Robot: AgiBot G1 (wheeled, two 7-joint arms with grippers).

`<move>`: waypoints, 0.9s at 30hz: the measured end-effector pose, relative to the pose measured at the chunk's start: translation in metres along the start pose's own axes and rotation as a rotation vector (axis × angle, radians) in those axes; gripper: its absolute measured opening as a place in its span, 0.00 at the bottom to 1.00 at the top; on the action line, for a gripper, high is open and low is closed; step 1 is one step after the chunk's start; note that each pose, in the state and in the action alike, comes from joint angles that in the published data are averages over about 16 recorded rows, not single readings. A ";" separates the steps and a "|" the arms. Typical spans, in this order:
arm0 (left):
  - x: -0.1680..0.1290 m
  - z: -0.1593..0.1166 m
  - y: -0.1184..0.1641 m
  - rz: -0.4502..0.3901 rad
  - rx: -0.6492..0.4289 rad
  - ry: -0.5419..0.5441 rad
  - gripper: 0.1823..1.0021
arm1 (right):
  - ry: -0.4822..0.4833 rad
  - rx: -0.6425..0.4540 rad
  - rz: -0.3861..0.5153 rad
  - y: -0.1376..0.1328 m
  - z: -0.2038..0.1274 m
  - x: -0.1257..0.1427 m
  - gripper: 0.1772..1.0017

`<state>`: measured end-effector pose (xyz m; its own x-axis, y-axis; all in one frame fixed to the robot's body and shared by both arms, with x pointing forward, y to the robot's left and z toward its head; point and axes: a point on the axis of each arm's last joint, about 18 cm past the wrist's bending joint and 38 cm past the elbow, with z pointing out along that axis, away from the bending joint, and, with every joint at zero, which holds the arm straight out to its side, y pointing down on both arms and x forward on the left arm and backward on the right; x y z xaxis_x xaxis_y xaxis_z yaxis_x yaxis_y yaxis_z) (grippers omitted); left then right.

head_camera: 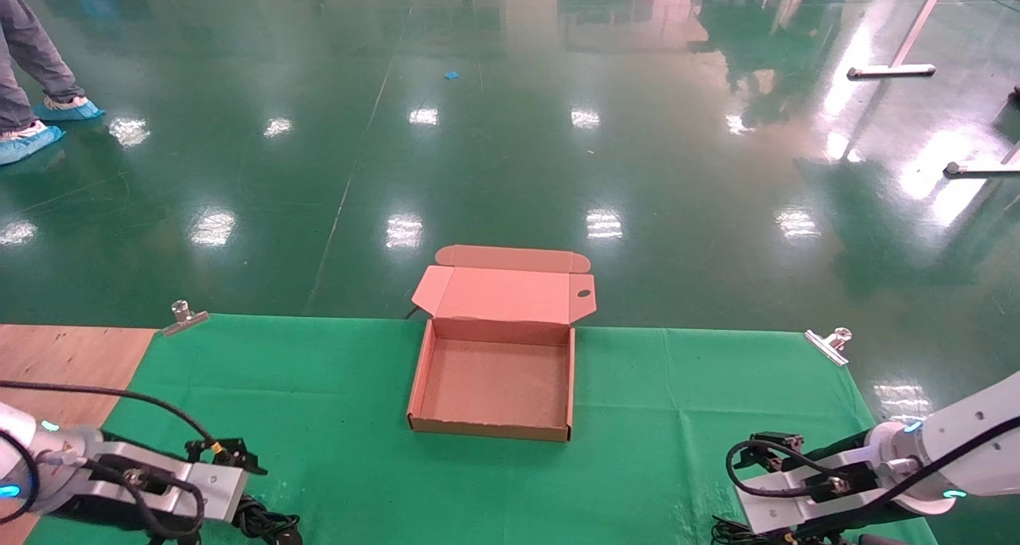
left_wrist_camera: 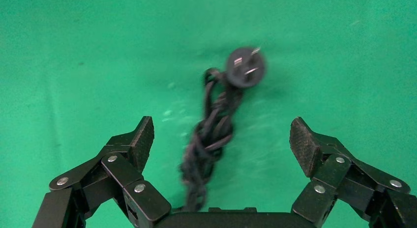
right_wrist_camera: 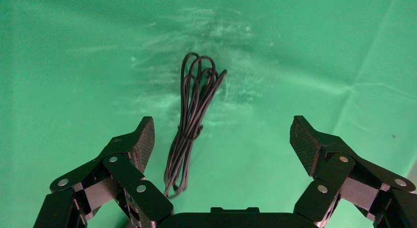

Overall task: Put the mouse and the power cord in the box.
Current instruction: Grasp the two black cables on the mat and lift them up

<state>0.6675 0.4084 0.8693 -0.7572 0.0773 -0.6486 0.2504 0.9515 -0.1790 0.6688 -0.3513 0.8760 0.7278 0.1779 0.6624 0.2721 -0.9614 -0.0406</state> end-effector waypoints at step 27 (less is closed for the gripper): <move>-0.011 0.034 0.026 0.094 -0.203 -0.067 1.00 | -0.038 -0.007 0.052 0.025 0.052 -0.011 1.00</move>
<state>0.7024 0.4224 0.8465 -0.6929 0.1547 -0.7043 0.1858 0.9820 0.0329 0.7006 -0.3668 0.8284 0.7645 0.1355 0.6303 0.2288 -0.9710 -0.0687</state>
